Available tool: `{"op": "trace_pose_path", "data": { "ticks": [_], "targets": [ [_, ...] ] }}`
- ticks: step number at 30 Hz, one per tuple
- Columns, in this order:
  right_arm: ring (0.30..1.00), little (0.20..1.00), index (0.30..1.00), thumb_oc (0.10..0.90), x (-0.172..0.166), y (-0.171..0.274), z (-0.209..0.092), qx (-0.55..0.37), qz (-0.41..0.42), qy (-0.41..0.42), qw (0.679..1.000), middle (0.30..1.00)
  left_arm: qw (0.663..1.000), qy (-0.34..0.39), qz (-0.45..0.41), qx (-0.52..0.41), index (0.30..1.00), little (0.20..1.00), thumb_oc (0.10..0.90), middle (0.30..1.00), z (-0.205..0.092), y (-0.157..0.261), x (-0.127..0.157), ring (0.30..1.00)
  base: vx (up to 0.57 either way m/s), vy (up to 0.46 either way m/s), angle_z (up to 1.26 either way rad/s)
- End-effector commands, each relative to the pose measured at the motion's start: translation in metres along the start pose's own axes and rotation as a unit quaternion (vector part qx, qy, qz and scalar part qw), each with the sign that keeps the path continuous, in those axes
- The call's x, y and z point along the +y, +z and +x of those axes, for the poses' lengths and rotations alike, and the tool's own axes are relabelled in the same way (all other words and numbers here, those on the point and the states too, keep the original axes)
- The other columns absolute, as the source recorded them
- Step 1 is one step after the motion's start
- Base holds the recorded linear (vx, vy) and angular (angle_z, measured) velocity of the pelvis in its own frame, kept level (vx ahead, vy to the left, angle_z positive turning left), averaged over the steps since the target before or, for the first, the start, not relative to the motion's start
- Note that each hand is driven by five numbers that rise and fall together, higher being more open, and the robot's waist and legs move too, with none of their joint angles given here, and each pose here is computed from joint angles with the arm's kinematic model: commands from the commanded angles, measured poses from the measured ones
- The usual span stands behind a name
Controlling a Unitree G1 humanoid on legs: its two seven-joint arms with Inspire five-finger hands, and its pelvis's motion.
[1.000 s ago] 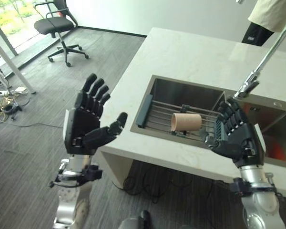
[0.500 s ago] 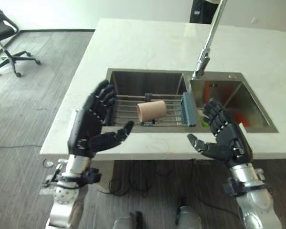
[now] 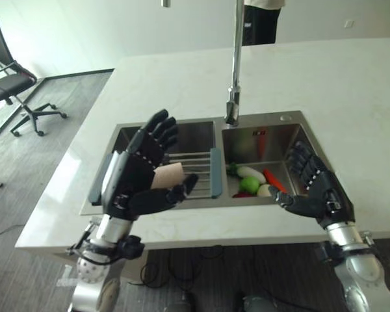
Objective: Place the dishes in the dishwasher.
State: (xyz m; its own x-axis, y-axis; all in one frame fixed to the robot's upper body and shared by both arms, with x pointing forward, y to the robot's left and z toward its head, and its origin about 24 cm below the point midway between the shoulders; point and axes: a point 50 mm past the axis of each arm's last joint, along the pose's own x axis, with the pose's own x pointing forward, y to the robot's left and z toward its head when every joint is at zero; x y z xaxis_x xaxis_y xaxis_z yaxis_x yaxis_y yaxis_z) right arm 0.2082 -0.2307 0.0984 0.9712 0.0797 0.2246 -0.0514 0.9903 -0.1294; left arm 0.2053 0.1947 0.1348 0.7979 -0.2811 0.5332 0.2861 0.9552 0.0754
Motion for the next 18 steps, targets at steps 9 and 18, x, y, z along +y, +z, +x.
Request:
{"op": "trace_pose_path", "data": {
  "ticks": [9,18],
  "targets": [
    [0.900,0.900,0.900,0.800,0.001,0.059,0.016,-0.158,-0.020,0.016,0.987,0.900,0.986,-0.017,0.167,-0.023,0.900,0.900,0.800,0.900,0.015,0.039,0.035,0.900,-0.01,0.096,0.04],
    [0.900,0.900,0.900,0.800,0.004,0.064,0.031,-0.162,-0.039,0.038,0.985,0.900,0.967,-0.021,0.246,0.067,0.900,0.900,0.800,0.900,0.028,0.028,0.062,0.900,-0.03,0.069,0.00]
  ]
}}
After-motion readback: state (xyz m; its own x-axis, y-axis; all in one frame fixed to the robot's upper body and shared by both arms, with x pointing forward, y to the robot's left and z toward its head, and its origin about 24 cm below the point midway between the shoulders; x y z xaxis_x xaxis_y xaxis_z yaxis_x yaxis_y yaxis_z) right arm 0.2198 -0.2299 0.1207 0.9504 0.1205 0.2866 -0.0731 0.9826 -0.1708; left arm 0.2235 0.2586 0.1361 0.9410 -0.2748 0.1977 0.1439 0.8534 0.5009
